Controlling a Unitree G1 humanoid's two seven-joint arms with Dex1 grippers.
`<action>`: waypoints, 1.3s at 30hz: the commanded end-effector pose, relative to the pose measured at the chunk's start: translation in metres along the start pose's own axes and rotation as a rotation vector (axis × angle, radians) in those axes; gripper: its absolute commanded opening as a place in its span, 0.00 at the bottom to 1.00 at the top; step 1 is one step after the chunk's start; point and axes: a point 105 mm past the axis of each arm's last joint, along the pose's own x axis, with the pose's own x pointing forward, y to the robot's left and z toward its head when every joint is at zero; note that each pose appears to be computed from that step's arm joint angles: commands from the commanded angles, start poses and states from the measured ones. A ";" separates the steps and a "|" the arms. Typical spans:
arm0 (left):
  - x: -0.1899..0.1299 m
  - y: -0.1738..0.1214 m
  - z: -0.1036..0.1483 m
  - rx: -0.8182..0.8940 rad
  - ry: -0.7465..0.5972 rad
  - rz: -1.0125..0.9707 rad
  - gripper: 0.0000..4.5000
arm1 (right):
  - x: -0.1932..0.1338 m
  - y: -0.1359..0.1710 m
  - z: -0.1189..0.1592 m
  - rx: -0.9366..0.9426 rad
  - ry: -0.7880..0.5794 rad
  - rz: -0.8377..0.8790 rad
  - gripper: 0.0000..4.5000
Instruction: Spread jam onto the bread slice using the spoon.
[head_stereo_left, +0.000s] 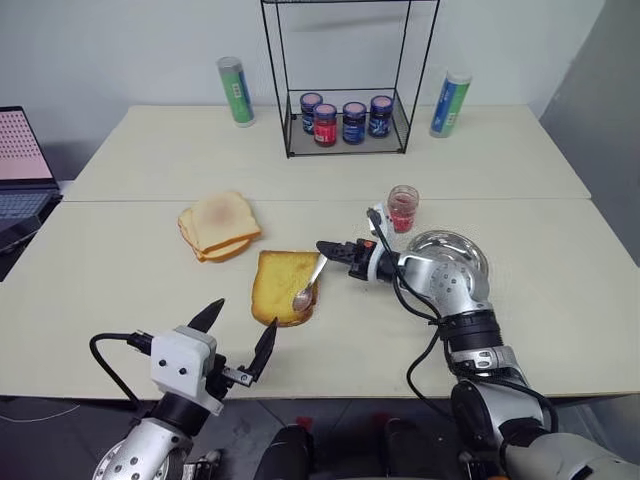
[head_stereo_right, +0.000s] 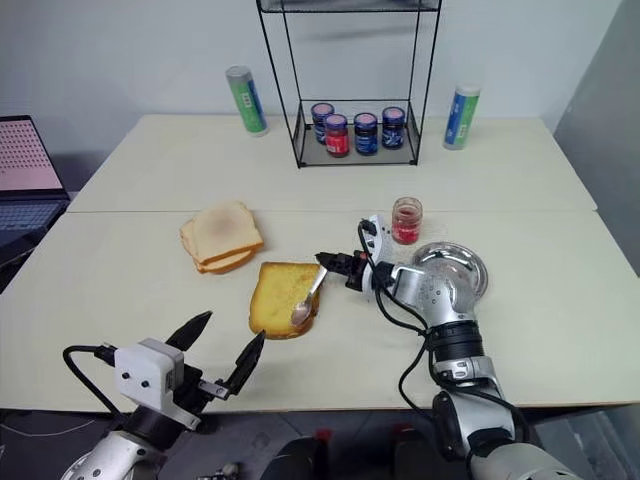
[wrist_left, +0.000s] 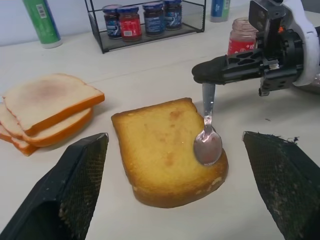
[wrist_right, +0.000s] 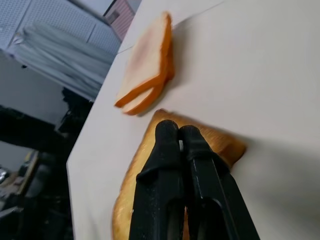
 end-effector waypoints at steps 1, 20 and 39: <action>-0.003 0.000 0.005 0.023 -0.037 0.004 1.00 | 0.006 -0.002 0.036 -0.013 -0.150 -0.053 0.01; -0.003 0.006 0.003 0.029 -0.046 0.001 1.00 | 0.023 0.021 0.013 0.130 -0.077 0.040 0.01; -0.003 0.003 0.004 0.033 -0.046 0.009 1.00 | 0.028 0.001 0.046 0.116 -0.275 -0.137 0.01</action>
